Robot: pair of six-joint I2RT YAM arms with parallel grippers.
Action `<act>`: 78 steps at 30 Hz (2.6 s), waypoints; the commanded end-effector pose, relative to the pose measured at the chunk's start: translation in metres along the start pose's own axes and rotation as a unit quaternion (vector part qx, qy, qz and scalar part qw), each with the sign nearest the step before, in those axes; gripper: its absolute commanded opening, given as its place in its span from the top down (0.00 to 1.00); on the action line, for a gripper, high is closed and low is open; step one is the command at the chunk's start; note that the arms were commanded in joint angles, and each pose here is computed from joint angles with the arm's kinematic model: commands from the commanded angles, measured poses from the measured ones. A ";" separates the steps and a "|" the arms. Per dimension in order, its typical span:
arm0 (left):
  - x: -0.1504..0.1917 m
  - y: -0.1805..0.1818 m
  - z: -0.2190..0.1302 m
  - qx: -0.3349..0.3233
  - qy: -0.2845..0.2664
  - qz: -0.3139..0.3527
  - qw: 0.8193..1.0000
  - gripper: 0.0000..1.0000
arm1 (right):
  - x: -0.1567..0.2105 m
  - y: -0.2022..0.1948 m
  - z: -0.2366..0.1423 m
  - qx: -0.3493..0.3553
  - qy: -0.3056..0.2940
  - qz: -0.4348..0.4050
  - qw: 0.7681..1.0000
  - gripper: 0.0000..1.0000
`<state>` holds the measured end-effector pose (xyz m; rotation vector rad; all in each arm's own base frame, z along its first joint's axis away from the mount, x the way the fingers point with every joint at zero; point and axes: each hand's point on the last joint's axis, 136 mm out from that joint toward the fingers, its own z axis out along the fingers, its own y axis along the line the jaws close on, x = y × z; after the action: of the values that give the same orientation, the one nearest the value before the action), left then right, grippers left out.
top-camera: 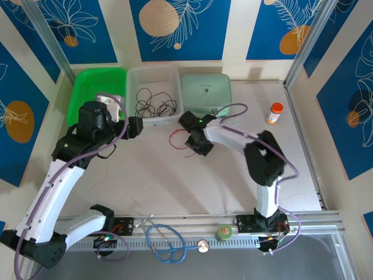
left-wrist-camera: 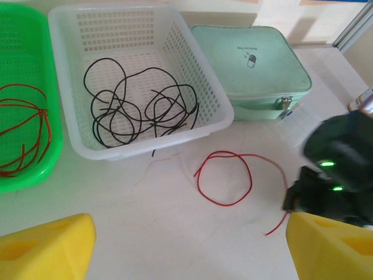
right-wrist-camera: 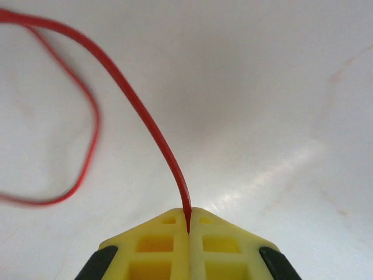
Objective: Untangle the cables
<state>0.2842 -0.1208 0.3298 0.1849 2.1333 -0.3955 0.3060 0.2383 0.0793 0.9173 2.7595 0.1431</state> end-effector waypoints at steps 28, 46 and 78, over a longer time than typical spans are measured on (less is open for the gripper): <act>0.031 -0.134 -0.040 0.394 -0.111 0.193 0.892 0.04 | 0.032 -0.006 -0.330 -0.512 -0.108 -0.449 0.725 1.00; 0.034 -0.148 -0.016 0.429 -0.106 0.165 0.881 0.61 | 0.034 0.011 -0.357 -0.565 -0.087 -0.479 0.666 1.00; -0.018 -0.120 -0.047 0.303 -0.135 0.131 0.934 1.00 | 0.006 0.000 -0.297 -0.567 -0.073 -0.337 0.748 0.59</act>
<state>0.2206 -0.2299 0.3788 0.7952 1.6055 -0.9357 0.2265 0.2387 0.3688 -0.4219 2.0104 1.3132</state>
